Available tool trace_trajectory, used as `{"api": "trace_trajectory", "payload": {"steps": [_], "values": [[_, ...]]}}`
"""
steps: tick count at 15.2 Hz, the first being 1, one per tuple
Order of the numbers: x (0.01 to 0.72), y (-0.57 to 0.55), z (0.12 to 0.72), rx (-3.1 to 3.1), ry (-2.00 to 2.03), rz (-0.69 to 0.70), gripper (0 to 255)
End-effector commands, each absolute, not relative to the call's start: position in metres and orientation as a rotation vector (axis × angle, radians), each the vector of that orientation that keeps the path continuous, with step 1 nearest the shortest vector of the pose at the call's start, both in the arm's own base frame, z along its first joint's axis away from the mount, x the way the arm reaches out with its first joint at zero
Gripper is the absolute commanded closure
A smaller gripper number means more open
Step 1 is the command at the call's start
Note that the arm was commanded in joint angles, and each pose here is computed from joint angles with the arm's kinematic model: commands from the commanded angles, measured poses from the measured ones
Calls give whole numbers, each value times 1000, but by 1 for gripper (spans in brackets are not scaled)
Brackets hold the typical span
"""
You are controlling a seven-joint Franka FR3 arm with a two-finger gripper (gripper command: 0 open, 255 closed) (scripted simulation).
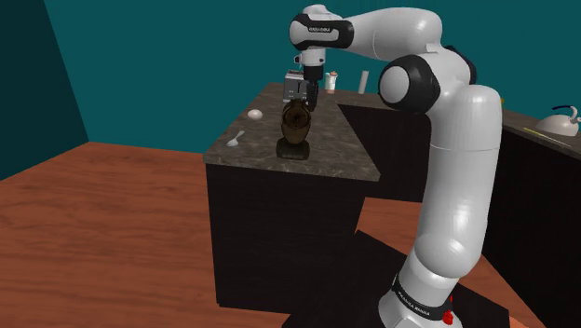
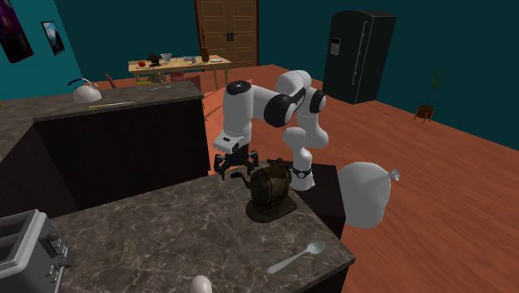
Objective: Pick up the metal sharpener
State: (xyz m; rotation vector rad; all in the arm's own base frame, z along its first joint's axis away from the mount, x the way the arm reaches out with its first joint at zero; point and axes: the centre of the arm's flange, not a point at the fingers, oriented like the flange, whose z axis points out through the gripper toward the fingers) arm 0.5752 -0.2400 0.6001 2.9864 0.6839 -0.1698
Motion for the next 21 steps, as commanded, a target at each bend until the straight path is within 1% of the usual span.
{"api": "trace_trajectory", "payload": {"steps": [1,10,21], "values": [[575,-240,599,2986,684,-169,255],[575,-240,599,2986,684,-169,255],[575,-240,657,2986,684,-169,255]]}}
